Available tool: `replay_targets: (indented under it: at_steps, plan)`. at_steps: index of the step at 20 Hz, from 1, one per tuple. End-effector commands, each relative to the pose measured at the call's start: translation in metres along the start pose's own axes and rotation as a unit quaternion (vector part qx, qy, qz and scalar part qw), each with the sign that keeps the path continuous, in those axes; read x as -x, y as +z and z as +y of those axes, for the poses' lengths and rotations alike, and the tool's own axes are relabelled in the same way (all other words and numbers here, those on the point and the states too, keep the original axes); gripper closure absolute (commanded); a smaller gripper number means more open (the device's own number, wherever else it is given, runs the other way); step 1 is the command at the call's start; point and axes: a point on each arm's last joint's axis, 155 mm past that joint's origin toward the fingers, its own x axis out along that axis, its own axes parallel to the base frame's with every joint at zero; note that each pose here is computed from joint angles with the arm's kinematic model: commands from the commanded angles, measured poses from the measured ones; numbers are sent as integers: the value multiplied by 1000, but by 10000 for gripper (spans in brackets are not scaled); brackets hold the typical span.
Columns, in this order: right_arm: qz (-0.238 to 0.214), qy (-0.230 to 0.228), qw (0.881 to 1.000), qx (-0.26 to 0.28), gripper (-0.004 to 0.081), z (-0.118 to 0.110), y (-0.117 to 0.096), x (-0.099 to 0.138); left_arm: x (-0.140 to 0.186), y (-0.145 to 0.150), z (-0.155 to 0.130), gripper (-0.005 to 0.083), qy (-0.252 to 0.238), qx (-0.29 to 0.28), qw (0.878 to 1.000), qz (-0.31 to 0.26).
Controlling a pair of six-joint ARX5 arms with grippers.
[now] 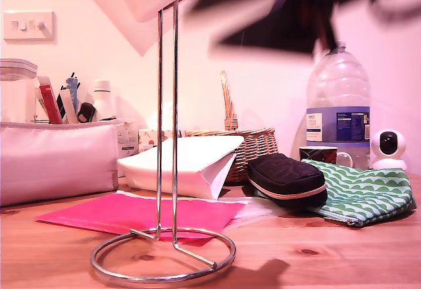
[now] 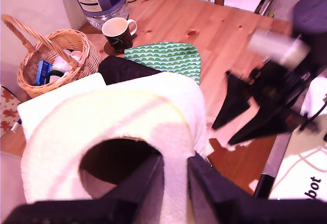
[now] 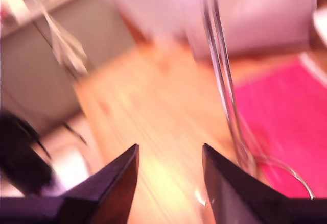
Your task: Insert the paper towel roll into the metallic stand.
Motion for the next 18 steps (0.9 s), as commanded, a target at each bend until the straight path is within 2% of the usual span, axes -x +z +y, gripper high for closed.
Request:
replay_targets:
  at_steps: [1,5,9,13,15,18]
  plan:
    - [-27,3,999,-17,361,4,22,6,1,3,-2,797,-2,-1,1000,-9]
    - [-51,-10,997,-58,315,0,52,12,1,3,-2,798,-3,-1,1000,-9]
    - [-78,-17,987,-142,252,-8,77,17,1,3,-2,797,-4,-1,1000,-10]
    - [-87,-37,974,-205,252,-29,80,20,1,3,-2,797,-5,-1,1000,-10]
    - [-86,-30,968,-234,252,-32,80,18,0,3,-2,797,-5,-1,1000,-10]
    - [-98,13,962,-255,253,-20,92,15,0,4,-7,797,-11,-6,1000,-10]
